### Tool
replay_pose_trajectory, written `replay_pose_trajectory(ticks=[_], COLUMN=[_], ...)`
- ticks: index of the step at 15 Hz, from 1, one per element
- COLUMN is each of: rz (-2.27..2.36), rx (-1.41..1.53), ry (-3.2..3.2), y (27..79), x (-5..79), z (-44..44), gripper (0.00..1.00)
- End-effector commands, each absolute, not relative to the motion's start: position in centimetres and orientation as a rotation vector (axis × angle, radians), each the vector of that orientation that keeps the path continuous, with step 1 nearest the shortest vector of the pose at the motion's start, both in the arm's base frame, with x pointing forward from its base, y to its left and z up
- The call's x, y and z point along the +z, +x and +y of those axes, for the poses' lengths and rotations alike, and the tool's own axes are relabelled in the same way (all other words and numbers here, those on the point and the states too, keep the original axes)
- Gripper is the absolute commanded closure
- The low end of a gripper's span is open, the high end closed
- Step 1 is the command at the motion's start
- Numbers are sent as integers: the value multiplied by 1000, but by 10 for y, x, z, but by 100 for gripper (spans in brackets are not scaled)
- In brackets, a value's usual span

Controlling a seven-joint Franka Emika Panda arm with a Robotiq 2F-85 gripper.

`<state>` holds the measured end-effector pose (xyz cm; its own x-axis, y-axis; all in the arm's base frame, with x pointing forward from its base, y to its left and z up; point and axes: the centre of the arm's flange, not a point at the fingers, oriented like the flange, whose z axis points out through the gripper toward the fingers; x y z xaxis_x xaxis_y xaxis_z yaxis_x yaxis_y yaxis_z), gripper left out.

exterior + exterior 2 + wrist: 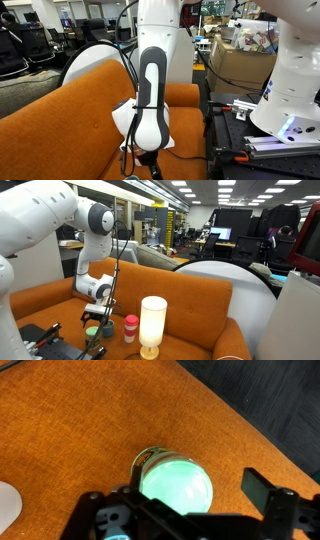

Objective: Remove the lid from the green bowl

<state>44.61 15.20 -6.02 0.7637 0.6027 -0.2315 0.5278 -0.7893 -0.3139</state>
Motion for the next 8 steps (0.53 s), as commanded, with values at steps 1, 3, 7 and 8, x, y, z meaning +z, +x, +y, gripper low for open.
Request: replay_pose_trajectory(ticks=[1,3,7,8], rz=[-895,-899,-907,-910], rx=[481,476,488,488], ry=[-2738,-2734,-2733,-2724], y=[459,464,468,469], x=[-77,-84,-95,-96], z=[151,153,155,156], gripper=[0,0,0,0])
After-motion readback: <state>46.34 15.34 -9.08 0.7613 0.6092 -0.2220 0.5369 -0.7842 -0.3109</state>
